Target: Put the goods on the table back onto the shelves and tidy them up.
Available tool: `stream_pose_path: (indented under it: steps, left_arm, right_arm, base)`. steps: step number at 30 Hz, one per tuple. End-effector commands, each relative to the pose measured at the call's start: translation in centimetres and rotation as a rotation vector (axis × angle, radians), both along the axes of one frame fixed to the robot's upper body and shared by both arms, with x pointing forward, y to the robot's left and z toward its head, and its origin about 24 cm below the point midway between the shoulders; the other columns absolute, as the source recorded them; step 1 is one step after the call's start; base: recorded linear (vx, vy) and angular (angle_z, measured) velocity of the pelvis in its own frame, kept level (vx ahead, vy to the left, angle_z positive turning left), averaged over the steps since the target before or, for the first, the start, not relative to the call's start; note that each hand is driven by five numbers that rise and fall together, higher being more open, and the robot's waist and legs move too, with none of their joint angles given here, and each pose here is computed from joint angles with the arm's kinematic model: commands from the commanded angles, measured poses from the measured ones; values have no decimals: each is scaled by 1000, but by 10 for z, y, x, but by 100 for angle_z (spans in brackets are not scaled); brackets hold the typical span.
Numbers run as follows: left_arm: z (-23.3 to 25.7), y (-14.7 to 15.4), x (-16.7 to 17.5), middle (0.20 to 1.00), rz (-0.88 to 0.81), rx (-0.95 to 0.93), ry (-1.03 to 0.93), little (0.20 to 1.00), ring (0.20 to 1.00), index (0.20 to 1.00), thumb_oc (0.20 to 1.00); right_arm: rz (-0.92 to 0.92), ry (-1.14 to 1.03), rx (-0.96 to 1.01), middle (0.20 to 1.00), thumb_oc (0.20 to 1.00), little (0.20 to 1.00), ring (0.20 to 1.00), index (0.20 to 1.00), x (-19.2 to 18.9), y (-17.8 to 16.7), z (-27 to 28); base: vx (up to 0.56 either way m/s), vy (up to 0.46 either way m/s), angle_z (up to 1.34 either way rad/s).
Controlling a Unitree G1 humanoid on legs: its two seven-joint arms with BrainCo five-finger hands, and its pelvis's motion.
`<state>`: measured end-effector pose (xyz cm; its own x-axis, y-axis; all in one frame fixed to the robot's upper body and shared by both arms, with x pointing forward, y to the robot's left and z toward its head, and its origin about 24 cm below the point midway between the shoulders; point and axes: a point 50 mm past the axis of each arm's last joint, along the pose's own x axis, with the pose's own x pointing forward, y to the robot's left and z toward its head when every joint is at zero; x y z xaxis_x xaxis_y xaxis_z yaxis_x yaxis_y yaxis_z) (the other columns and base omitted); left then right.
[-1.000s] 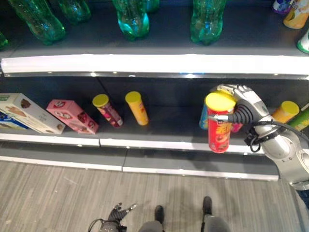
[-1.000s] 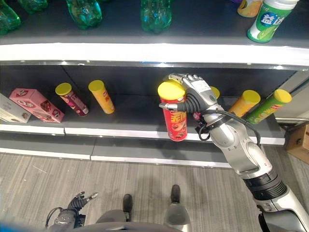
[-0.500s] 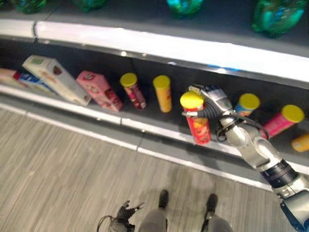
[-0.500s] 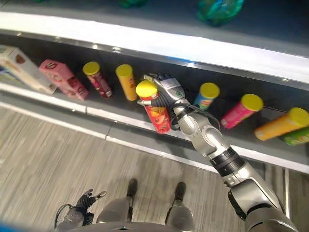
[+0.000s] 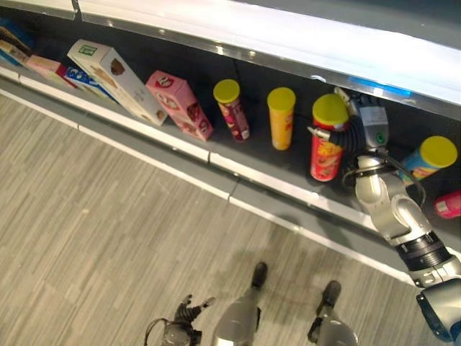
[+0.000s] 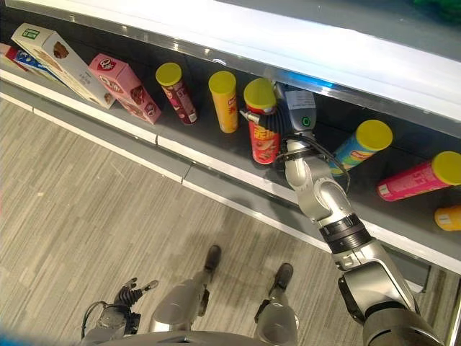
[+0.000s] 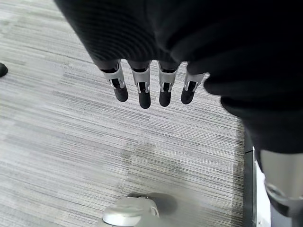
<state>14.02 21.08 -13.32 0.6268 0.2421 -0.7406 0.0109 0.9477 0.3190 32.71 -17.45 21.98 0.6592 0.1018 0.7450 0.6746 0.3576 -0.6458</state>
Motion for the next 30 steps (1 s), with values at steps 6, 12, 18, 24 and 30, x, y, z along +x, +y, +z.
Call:
stream_pose_path:
  steps: [6,12,18,24,30]
  left_arm:
    - [9,-3,18,1000,-99,36,-71,1000,1000,1000,1000]
    - [17,-9,29,1000,-152,26,-128,1000,1000,1000,1000]
    - [20,-11,35,1000,-159,19,-153,1000,1000,1000,1000]
    - [21,-12,37,1000,-159,16,-158,1000,1000,1000,1000]
    - [22,-12,39,1000,-160,17,-169,1000,1000,1000,1000]
  right_arm:
    - [-124,-322,91,200,200,200,200,200,-17,-27,43]
    - [-221,-358,49,200,200,200,200,200,-14,-43,52]
    - [-246,-388,23,200,200,200,200,200,-13,-46,63]
    - [-256,-407,13,200,200,200,200,200,-13,-48,69]
    - [-281,-419,1,200,200,200,200,200,-13,-52,74]
  base:
    - [-41,62,12]
    - [-38,48,7]
    - [16,3,6]
    - [3,-2,1]
    - [0,0,0]
